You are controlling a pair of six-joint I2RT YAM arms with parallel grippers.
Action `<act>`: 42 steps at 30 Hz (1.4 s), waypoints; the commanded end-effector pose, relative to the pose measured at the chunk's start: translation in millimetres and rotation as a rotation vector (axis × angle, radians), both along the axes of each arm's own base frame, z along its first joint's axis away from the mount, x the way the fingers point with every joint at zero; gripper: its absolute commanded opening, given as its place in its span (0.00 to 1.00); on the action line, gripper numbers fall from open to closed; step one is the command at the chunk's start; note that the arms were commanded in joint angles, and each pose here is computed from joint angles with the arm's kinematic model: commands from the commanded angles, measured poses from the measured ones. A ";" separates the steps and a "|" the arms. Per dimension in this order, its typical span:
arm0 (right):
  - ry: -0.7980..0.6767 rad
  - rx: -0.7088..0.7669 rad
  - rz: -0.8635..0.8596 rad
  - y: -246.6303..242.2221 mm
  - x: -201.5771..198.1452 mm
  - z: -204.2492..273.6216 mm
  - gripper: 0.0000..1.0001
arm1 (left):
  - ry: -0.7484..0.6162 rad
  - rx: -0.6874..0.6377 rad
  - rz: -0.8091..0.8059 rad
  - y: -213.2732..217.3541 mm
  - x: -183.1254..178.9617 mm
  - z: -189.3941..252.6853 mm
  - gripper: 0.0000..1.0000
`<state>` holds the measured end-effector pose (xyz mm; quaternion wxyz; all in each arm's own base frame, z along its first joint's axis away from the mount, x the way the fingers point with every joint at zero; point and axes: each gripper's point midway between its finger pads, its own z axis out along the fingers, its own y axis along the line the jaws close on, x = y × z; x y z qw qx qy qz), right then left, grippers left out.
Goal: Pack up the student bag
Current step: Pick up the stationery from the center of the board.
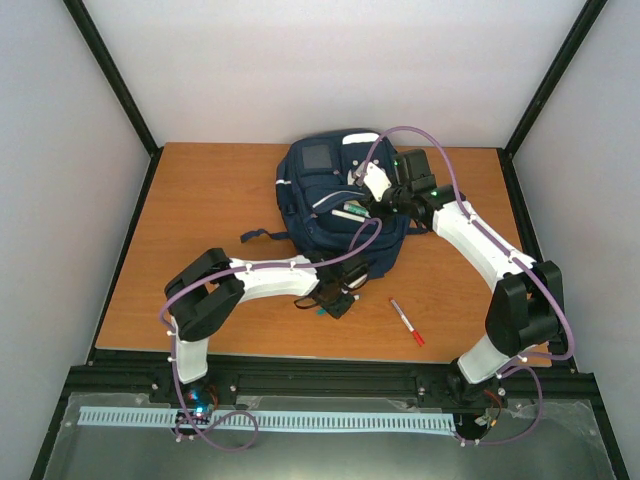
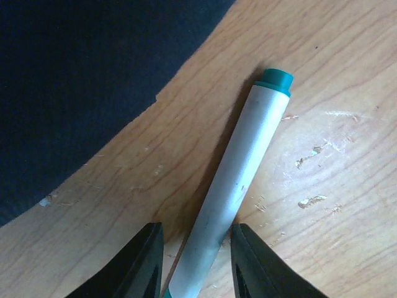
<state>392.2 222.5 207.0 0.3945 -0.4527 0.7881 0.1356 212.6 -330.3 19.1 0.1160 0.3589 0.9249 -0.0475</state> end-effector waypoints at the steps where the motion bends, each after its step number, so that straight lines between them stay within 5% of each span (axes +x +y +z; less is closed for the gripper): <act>1: -0.024 0.028 -0.016 -1.7 7.3 14.7 0.03 | 0.007 0.004 -0.019 -6.7 -3.3 2.3 0.29; 20: -0.030 0.033 -0.018 -1.8 6.9 18.1 0.03 | 0.044 0.009 0.010 15.4 -20.6 16.5 0.04; 25: -0.030 0.038 -0.018 -1.8 6.3 19.2 0.03 | 0.024 -0.207 0.061 10.9 -31.7 58.8 0.03; 34: -0.020 0.045 -0.022 -0.8 7.4 17.6 0.03 | -0.132 -0.862 0.300 -26.8 -4.7 168.9 0.01; 42: -0.030 0.054 -0.022 -1.4 5.0 23.2 0.03 | -0.296 -1.027 0.686 0.7 45.4 188.9 0.01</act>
